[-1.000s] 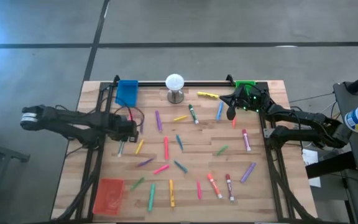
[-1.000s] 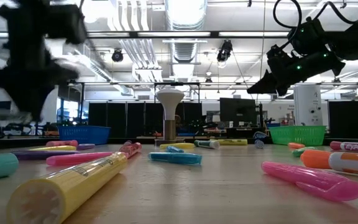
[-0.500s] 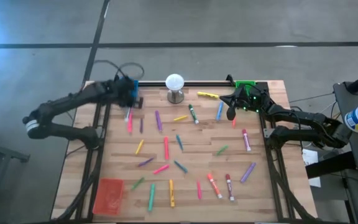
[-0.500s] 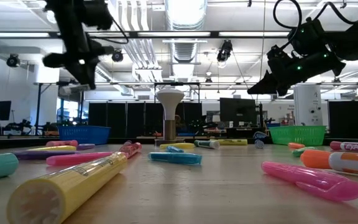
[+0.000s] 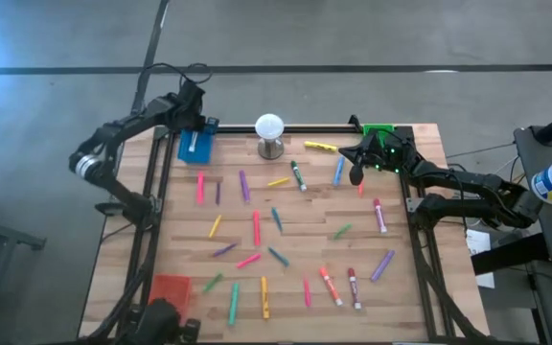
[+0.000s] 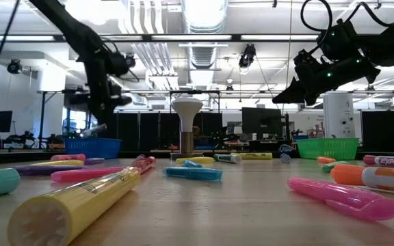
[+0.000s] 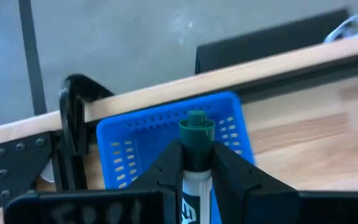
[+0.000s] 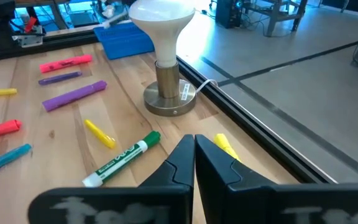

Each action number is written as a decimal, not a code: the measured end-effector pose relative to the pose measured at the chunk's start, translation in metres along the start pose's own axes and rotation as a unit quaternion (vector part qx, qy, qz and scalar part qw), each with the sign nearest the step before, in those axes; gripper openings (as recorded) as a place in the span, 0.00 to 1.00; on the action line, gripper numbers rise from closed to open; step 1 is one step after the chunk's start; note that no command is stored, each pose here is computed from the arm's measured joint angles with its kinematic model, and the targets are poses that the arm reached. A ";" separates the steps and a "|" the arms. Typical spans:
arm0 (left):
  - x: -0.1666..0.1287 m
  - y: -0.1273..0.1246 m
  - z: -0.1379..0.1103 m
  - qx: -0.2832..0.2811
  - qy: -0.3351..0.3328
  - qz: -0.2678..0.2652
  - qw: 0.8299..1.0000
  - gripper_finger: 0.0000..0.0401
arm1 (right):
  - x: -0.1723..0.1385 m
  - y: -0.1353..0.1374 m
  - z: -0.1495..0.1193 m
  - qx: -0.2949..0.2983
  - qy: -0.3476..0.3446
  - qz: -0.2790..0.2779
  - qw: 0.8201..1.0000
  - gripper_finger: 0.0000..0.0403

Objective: Pick & Place Markers
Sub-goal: Put the dark green marker pen into the blue bin

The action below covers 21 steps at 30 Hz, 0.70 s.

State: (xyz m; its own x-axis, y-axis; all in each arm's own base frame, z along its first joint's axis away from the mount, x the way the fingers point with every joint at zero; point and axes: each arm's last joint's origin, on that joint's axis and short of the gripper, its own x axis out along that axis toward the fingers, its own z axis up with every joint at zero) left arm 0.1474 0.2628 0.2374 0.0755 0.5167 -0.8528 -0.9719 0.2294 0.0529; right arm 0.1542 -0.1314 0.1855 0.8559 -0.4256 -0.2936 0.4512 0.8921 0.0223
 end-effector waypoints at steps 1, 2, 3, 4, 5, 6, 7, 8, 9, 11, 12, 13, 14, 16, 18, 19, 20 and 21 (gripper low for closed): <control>0.006 0.000 -0.001 0.003 0.010 0.006 1.000 0.14 | 0.000 0.000 0.000 -0.001 0.000 0.000 1.000 0.02; 0.011 0.000 -0.002 0.006 0.020 0.011 1.000 0.14 | 0.000 0.000 0.000 -0.001 0.000 0.000 1.000 0.02; 0.016 0.000 -0.003 0.007 0.028 0.017 0.999 0.14 | 0.000 0.000 0.000 -0.001 0.000 0.000 1.000 0.02; 0.020 0.000 -0.004 0.007 0.033 0.024 0.999 0.14 | 0.000 0.000 0.000 -0.001 0.000 0.000 1.000 0.02; 0.023 0.000 -0.004 0.008 0.037 0.033 0.999 0.14 | 0.000 0.000 0.000 -0.001 0.000 0.000 1.000 0.02; 0.026 0.000 -0.005 0.009 0.040 0.042 0.998 0.14 | 0.000 0.000 0.000 -0.001 0.000 0.000 1.000 0.02; 0.029 0.000 -0.005 0.008 0.043 0.050 0.998 0.14 | 0.000 0.000 0.000 -0.001 0.000 0.000 1.000 0.02; 0.031 0.000 -0.005 0.006 0.045 0.055 0.997 0.14 | 0.000 0.000 0.000 -0.001 0.000 0.000 1.000 0.02; 0.034 0.001 -0.006 0.003 0.049 0.058 0.997 0.15 | 0.000 0.000 0.000 -0.001 0.000 0.000 1.000 0.02; 0.039 0.002 -0.007 -0.006 0.055 0.065 0.996 0.16 | 0.000 0.000 0.000 -0.001 0.000 0.000 1.000 0.02; 0.041 0.002 -0.007 -0.007 0.059 0.066 0.996 0.16 | 0.000 0.000 -0.001 -0.001 0.001 0.000 1.000 0.02; 0.043 0.002 -0.007 -0.007 0.062 0.067 0.996 0.17 | 0.000 0.000 -0.001 -0.001 0.001 0.000 1.000 0.02; 0.045 0.002 -0.008 -0.007 0.065 0.069 0.996 0.17 | 0.000 0.000 -0.001 -0.001 0.002 0.000 1.000 0.02; 0.048 0.001 -0.009 -0.009 0.069 0.070 0.995 0.19 | 0.000 0.000 -0.001 -0.003 0.002 0.000 1.000 0.02; 0.049 0.001 -0.009 -0.013 0.070 0.071 0.995 0.21 | 0.000 0.000 -0.002 -0.004 0.003 0.000 1.000 0.02; 0.049 0.001 -0.009 -0.014 0.070 0.071 0.995 0.22 | 0.000 0.000 -0.002 -0.004 0.003 0.000 1.000 0.02; 0.049 0.001 -0.009 -0.014 0.072 0.071 0.995 0.22 | 0.000 0.000 -0.002 -0.004 0.003 0.000 1.000 0.02; 0.048 0.001 -0.010 -0.011 0.074 0.071 0.995 0.23 | 0.000 0.000 -0.002 -0.004 0.003 0.000 1.000 0.02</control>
State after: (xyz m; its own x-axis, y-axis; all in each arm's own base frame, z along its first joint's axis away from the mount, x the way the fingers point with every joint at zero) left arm 0.1478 0.2800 0.1910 -0.0957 0.4151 -0.9047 -0.9751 0.1434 0.1689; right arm 0.1536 -0.1309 0.1838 0.8547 -0.4245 -0.2988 0.4488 0.8935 0.0144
